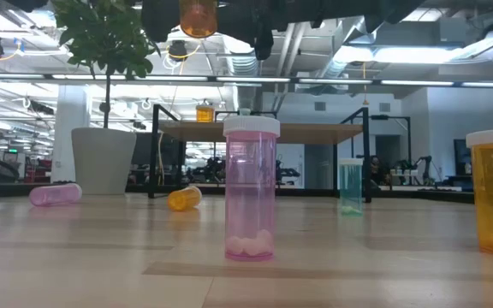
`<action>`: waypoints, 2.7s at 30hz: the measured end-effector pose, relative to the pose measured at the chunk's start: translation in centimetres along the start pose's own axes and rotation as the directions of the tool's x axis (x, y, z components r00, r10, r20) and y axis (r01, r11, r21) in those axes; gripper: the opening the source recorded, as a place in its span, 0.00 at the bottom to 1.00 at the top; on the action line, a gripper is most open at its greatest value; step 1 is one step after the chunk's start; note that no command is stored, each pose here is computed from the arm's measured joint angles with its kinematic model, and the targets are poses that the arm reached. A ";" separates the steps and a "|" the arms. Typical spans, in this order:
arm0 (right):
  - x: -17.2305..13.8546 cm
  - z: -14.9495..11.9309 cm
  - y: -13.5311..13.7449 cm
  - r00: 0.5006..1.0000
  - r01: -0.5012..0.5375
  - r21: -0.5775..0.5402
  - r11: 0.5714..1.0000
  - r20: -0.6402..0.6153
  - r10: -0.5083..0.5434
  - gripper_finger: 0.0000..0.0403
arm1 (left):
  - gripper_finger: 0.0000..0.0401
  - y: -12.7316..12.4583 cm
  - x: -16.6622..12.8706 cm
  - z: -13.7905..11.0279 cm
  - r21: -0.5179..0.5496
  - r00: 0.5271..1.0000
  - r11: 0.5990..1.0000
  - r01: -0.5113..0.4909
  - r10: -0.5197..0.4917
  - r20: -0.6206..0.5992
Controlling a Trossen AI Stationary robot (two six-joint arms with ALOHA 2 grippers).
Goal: Pick and place medicine bottles onto shelf by color
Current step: Put the large orange pill bottle on the shelf aligned with the other large orange pill bottle
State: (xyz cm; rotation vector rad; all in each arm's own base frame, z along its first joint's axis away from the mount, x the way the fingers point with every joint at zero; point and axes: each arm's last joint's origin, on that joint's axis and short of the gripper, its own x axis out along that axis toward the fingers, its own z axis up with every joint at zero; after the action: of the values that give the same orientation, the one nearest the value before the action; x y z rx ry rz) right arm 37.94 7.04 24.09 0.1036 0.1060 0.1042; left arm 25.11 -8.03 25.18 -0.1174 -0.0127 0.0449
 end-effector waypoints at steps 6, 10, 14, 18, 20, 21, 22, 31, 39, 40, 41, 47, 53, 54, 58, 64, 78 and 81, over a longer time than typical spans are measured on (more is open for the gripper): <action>0.0 0.0 0.0 1.000 0.000 0.000 1.000 -0.002 0.000 0.51 | 0.90 0.2 -0.3 -0.1 0.013 0.999 1.000 -0.015 0.015 -0.036; 0.0 0.0 0.0 1.000 0.000 0.000 1.000 -0.003 0.000 0.51 | 0.82 0.2 -0.5 0.2 0.007 1.000 1.000 -0.008 0.009 -0.024; 0.0 -0.1 0.0 1.000 0.001 0.000 1.000 -0.006 -0.001 0.51 | 0.76 0.2 -0.5 0.2 -0.001 1.000 1.000 -0.005 0.005 -0.026; 0.0 -0.1 0.0 1.000 0.001 0.000 1.000 -0.007 -0.001 0.51 | 0.72 0.2 -0.5 0.2 0.001 0.999 1.000 -0.005 0.005 -0.034; 0.0 -0.1 0.0 1.000 0.001 0.000 1.000 -0.006 -0.001 0.51 | 0.70 0.2 -0.5 0.1 0.001 0.999 1.000 -0.005 0.005 -0.036; 0.0 -0.1 0.0 1.000 0.001 0.000 1.000 -0.007 -0.001 0.51 | 0.69 0.2 -0.5 0.1 -0.002 0.999 1.000 -0.006 0.006 -0.040; 0.0 -0.1 0.0 1.000 0.001 0.000 1.000 -0.006 -0.001 0.51 | 0.68 0.2 -0.5 0.1 -0.006 0.999 1.000 -0.007 0.006 -0.044; 0.0 -0.1 0.0 1.000 0.001 -0.001 1.000 -0.006 -0.001 0.51 | 0.59 0.2 -0.5 0.0 -0.009 0.999 1.000 -0.007 0.006 -0.046; 0.0 0.0 0.0 1.000 0.000 -0.001 1.000 -0.006 0.000 0.51 | 0.50 0.2 -0.5 0.1 -0.012 0.999 1.000 -0.004 0.004 -0.039; 0.0 0.0 0.0 1.000 0.000 -0.001 1.000 -0.006 0.000 0.51 | 0.49 0.2 -0.5 0.1 -0.012 0.999 1.000 -0.004 0.004 -0.039; 0.0 0.0 0.0 1.000 -0.001 0.003 1.000 -0.005 0.001 0.51 | 0.48 0.2 -0.5 0.1 -0.013 0.999 1.000 -0.004 0.004 -0.039; 0.0 0.0 0.0 1.000 -0.001 0.013 1.000 -0.001 0.001 0.53 | 0.49 0.2 -0.5 0.1 -0.015 0.999 1.000 -0.004 0.004 -0.038; 0.0 -0.1 0.0 1.000 0.002 0.020 1.000 -0.017 -0.001 0.61 | 0.49 0.2 -0.5 0.1 -0.013 0.999 1.000 -0.006 0.005 -0.039; 0.0 -0.2 0.0 1.000 0.003 0.023 1.000 -0.028 -0.003 0.62 | 0.49 0.2 -0.5 0.1 -0.013 0.999 1.000 -0.007 0.006 -0.038; -0.3 -0.1 0.0 0.998 0.009 0.020 1.000 -0.065 -0.007 0.65 | 0.49 0.2 -0.6 0.3 -0.015 0.999 1.000 -0.013 0.012 -0.032; -1.1 0.4 -0.1 0.994 0.017 0.015 1.000 -0.111 -0.015 0.65 | 0.50 0.4 -0.8 0.5 -0.013 0.999 0.999 -0.041 0.041 -0.025; -4.7 2.7 -0.8 0.949 0.220 -0.029 0.975 -0.226 -0.221 0.65 | 0.50 5.3 -0.9 1.9 0.057 0.792 0.790 -0.610 0.609 0.037; -4.7 2.7 -0.8 0.948 0.220 -0.030 0.975 -0.227 -0.221 0.65 | 0.50 7.5 -0.4 2.3 0.081 0.747 0.744 -0.663 0.665 0.004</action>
State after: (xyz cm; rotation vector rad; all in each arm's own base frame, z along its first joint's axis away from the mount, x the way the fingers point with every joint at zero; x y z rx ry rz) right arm 33.67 5.49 27.16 0.0748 0.3478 -0.1083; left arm 24.36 -0.29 26.61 -0.0389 0.0579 0.7700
